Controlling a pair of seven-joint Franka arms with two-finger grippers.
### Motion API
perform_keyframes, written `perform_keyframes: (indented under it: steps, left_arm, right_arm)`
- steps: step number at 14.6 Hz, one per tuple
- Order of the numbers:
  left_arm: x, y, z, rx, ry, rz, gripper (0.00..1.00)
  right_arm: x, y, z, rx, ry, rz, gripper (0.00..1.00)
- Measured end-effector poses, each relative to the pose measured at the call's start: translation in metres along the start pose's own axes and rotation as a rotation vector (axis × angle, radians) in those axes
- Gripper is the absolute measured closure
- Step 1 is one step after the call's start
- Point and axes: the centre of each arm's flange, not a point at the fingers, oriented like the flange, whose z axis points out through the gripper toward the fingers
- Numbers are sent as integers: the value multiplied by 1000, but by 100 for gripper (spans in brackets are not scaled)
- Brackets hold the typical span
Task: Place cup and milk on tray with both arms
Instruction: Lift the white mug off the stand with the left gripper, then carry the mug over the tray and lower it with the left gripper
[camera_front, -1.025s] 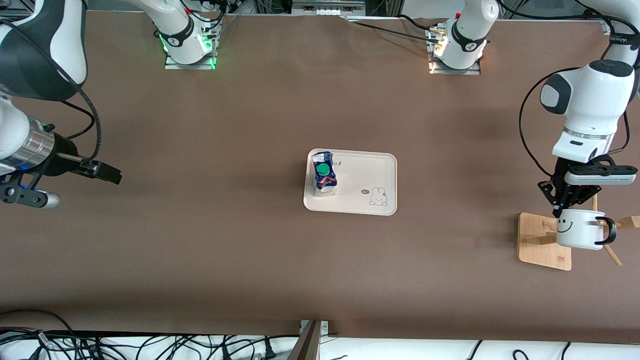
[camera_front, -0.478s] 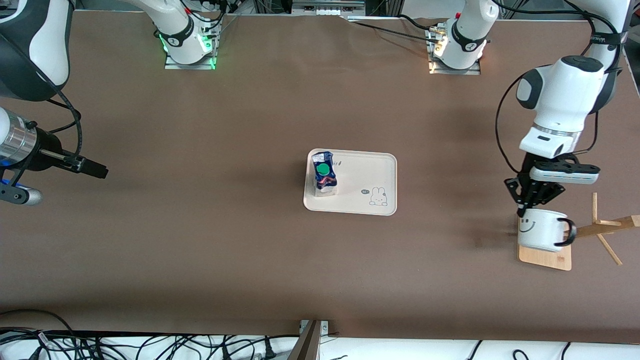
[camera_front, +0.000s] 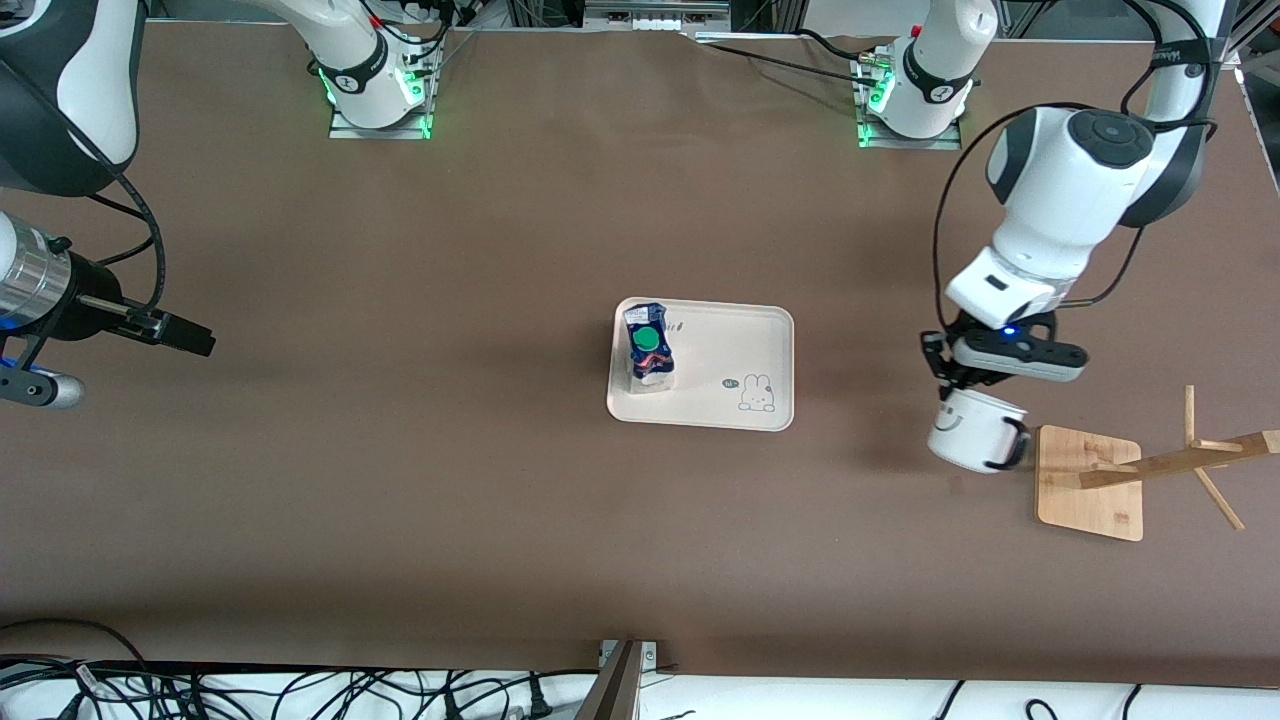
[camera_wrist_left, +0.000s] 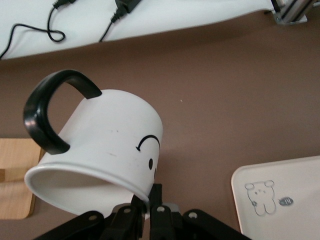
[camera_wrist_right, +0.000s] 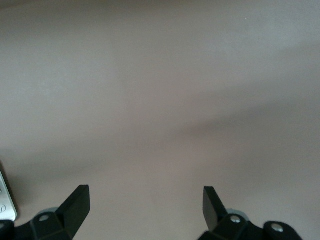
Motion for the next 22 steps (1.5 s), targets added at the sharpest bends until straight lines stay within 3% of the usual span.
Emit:
perform_keyframes:
  steps: [4,6,10,17,22]
  left_arm:
    - [7,60,31,-20,-165,76,93]
    - [6,90,55,-72,-270,53,93]
    - [1,133,98,-127,-455,55,93]
    - [-21,208,137,-108,-679,178,93]
    - [-32,219,161,-92,-744,129,93]
  right_arm:
    - [1,5,-4,41,-2,-15,0]
    - [4,20,-7,68,-7,-23,0]
    - [2,36,-19,45,28,-39,0]
    - [-17,63,-35,43,79,-73,0]
    - [-32,82,-43,47,82,-73,0]
